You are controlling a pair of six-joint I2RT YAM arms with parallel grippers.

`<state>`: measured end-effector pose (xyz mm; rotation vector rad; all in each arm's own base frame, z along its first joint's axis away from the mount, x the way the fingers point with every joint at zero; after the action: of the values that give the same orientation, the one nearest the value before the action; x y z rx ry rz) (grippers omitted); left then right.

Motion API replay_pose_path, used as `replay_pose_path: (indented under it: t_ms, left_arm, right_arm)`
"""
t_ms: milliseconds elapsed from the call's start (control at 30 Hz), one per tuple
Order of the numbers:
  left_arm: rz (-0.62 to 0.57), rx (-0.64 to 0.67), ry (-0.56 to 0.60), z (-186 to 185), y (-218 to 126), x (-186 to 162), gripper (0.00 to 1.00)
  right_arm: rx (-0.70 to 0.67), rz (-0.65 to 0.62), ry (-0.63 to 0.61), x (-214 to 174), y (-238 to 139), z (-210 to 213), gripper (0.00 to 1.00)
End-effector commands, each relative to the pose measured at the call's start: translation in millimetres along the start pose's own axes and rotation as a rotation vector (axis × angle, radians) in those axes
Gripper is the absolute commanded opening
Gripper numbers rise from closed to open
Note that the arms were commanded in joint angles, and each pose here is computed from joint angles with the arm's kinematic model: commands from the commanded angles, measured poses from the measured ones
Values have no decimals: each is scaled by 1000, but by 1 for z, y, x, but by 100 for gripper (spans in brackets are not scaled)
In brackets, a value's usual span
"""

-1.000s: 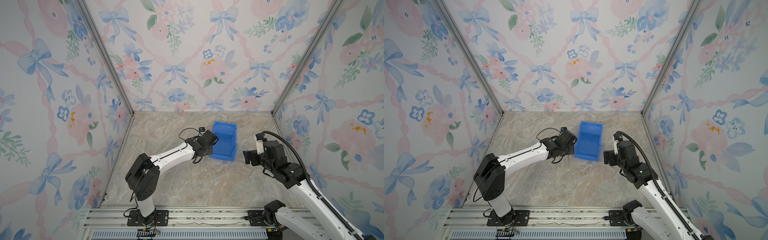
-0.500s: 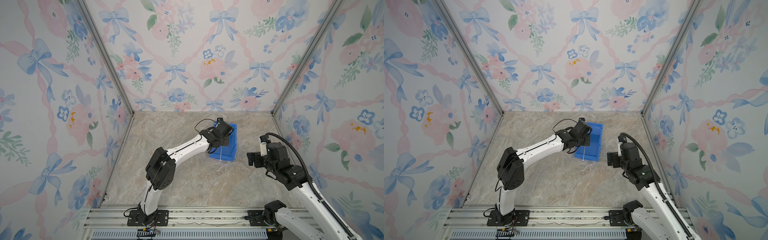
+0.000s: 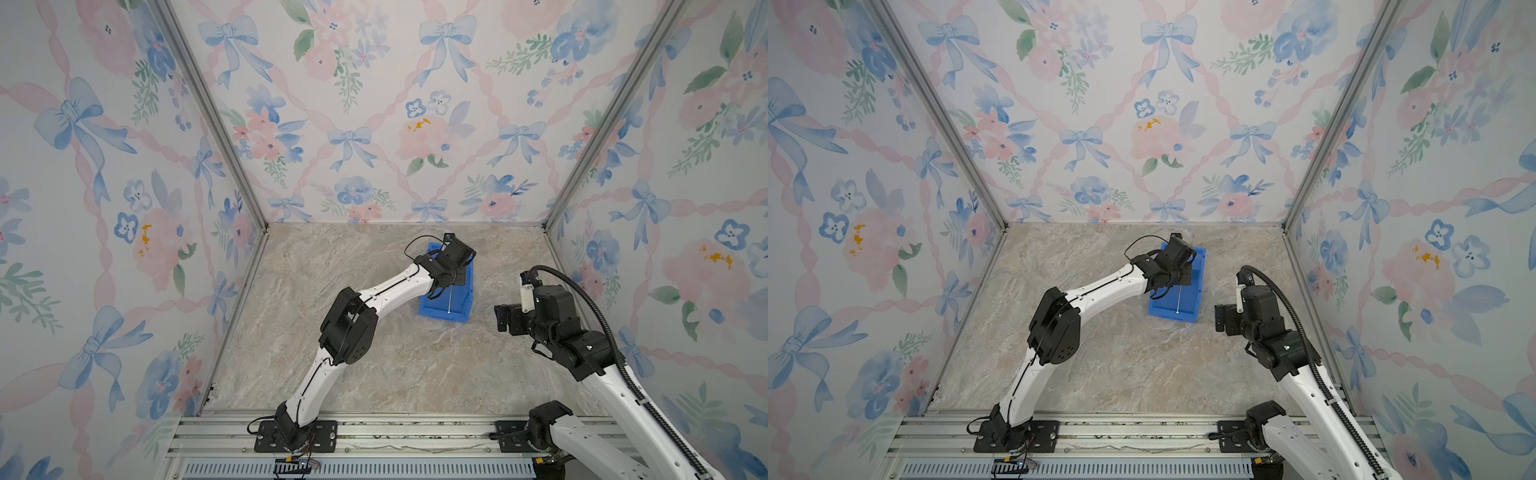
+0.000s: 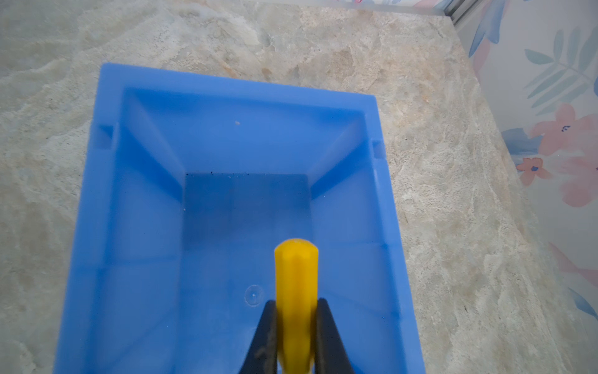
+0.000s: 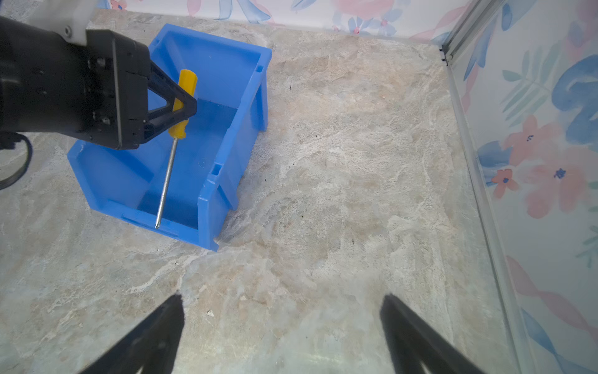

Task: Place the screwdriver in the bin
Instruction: 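Lift the screwdriver with the left gripper and carry it over the blue bin, then lower the screwdriver into the bin and open the left gripper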

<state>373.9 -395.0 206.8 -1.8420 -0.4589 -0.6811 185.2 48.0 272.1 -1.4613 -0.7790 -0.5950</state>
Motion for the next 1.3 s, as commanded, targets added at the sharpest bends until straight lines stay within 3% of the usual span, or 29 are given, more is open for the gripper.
replay_pose_path:
  t_ms: [0, 1267]
  left_arm:
    - [7, 3, 3, 7, 7, 5, 14]
    - [53, 141, 24, 20, 78, -35, 19]
  right_arm:
    - [-13, 29, 5, -5, 3, -2, 97]
    - [-29, 10, 12, -6, 1, -4, 97]
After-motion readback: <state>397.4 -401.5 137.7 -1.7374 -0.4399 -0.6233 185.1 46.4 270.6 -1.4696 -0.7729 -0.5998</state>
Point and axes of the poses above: each gripper's point midway between its finger pads, its own y axis out along the fingers, its own z axis along the line the jaws close on, x = y × z, the point moved 10 cm from there along -y, back along the fingers, and after that the axes turned 1 degree about -y, right-handed, at the moved point
